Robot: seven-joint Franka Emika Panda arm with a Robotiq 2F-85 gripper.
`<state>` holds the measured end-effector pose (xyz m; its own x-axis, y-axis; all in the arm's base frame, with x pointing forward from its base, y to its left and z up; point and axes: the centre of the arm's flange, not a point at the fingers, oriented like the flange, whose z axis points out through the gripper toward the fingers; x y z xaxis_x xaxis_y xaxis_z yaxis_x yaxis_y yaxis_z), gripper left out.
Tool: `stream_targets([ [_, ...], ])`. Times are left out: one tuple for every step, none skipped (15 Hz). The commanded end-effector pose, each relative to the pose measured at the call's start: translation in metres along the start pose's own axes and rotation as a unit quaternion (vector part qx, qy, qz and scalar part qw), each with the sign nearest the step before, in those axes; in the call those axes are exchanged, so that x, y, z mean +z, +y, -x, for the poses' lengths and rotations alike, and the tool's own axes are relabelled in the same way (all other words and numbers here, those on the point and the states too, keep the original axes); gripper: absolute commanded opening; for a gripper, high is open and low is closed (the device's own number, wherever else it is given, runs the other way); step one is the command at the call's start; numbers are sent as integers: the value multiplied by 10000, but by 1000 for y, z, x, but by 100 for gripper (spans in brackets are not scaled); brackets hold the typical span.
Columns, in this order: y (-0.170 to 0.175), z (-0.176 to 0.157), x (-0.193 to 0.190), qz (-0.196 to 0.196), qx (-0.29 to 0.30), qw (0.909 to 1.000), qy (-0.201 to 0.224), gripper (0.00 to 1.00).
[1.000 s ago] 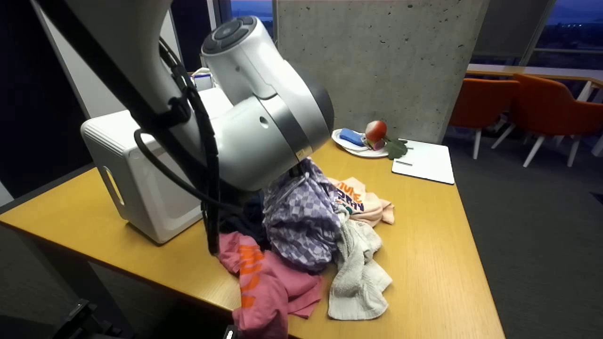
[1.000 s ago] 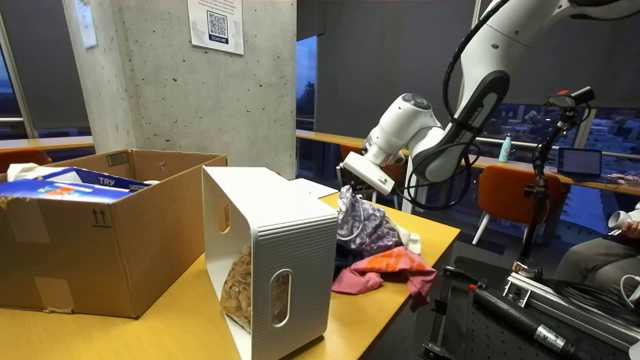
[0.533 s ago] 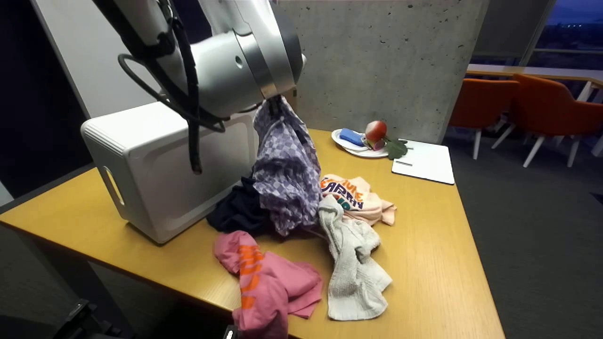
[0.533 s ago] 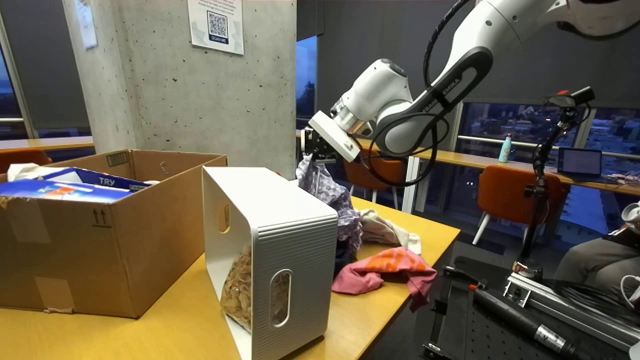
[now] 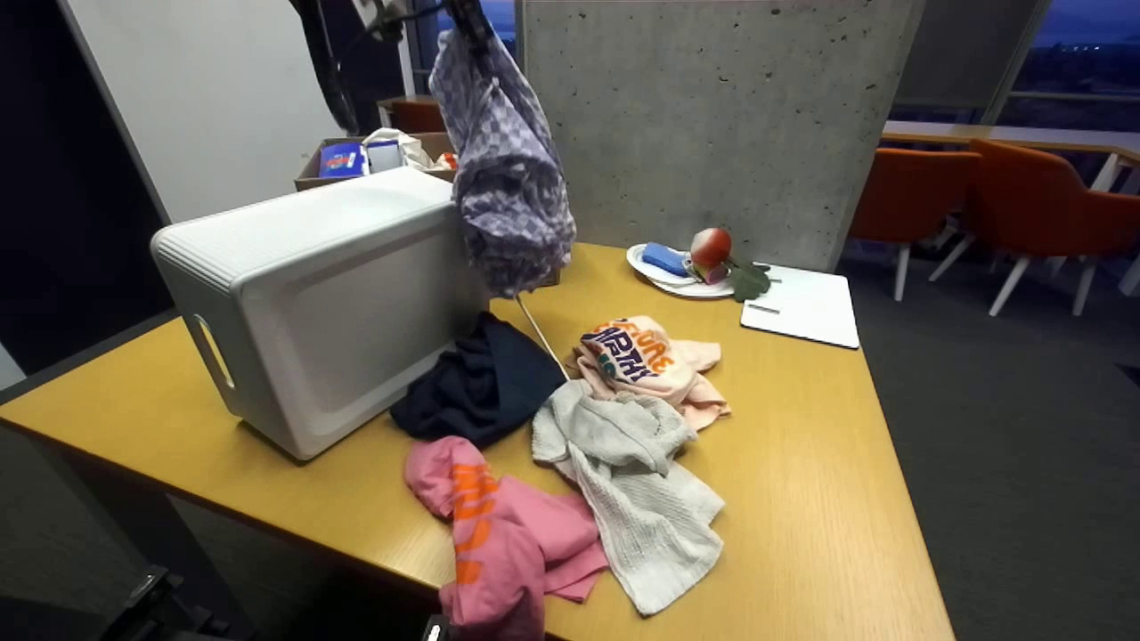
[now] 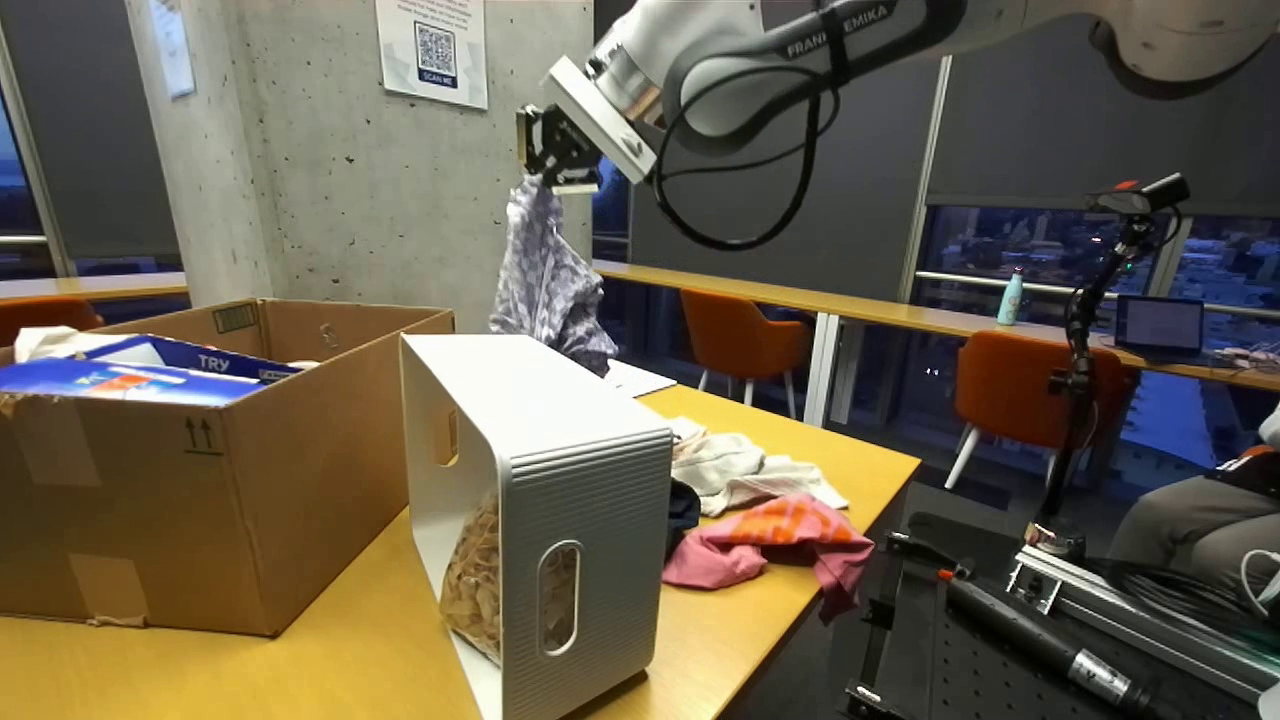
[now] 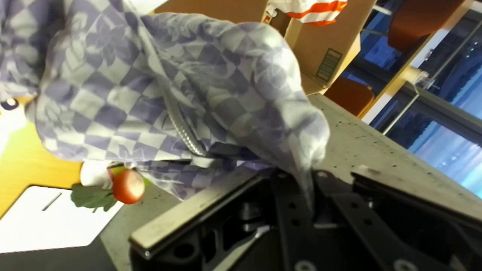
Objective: Put the purple cloth on the basket
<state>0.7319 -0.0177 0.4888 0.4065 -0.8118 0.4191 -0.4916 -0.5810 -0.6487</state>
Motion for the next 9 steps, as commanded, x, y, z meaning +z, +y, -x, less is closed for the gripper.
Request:
stream_targets([
  [-92, -20, -21, -201, -553, 9982, -108, 1],
  [-115, -18, -28, -213, -709, 9972, -91, 1],
  [-137, -16, -38, -269, -813, 9962, -166, 1],
  [-159, -13, -43, -275, -985, 9946, -152, 1],
  [-180, -9, -52, -282, -1070, 9936, -206, 1],
  [-200, 0, -59, -222, -1204, 9922, -251, 1],
  [-214, 10, -62, -155, -1331, 9905, -319, 1],
  [-226, 22, -72, -91, -1440, 9887, -412, 1],
  [-228, 34, -70, -46, -1570, 9862, -516, 1],
])
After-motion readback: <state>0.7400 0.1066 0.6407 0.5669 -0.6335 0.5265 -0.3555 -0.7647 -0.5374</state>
